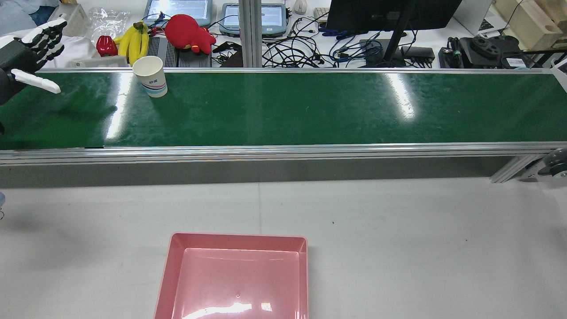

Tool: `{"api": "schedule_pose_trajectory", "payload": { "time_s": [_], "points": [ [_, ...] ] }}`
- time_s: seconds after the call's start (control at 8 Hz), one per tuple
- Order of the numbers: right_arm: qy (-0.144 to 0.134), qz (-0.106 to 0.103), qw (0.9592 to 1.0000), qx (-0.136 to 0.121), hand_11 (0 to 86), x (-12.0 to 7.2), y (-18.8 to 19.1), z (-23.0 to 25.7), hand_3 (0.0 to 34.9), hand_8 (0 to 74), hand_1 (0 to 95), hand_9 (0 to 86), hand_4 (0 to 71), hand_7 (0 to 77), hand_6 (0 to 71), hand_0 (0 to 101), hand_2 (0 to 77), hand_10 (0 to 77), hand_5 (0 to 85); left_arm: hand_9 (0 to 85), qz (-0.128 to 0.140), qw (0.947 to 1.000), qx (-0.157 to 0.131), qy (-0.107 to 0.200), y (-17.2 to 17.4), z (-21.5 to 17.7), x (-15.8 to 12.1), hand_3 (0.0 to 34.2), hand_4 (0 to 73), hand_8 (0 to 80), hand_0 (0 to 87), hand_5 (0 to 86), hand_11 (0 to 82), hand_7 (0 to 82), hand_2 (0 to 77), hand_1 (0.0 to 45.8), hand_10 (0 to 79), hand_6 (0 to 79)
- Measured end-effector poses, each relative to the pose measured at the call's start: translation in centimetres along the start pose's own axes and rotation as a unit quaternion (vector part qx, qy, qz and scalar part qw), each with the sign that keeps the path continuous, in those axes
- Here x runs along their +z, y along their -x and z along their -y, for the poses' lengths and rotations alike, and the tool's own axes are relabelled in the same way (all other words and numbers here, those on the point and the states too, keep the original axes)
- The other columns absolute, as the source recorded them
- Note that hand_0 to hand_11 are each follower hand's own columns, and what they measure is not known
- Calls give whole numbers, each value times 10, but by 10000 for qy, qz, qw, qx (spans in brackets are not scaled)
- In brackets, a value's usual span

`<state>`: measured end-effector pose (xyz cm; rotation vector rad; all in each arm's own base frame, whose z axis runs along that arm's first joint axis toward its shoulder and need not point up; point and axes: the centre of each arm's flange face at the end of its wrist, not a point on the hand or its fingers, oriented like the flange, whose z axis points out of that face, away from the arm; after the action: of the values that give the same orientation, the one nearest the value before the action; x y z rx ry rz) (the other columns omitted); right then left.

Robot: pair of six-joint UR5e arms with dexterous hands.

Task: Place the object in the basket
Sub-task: 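Close the left hand around the white striped paper cup on the belt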

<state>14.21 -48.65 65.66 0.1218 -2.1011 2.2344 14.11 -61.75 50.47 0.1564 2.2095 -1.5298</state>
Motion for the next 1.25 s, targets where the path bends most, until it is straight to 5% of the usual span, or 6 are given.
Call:
{"api": "schedule_pose_trajectory", "payload": {
  "time_s": [0.25,1.25],
  "points": [
    [0,0,10000,1,0,0,0,0,0,0,0,0,0,5,0,1,11,0,0,5,-6,10000,92,-17,7,-2,1,34,11,0,545,136,49,5,5,71,22,5],
    [0,0,10000,0,0,0,0,0,0,0,0,0,0,5,0,1,5,0,0,5,88,9987,455,-210,21,14,17,45,11,0,563,120,49,5,5,87,22,5]
  ]
}}
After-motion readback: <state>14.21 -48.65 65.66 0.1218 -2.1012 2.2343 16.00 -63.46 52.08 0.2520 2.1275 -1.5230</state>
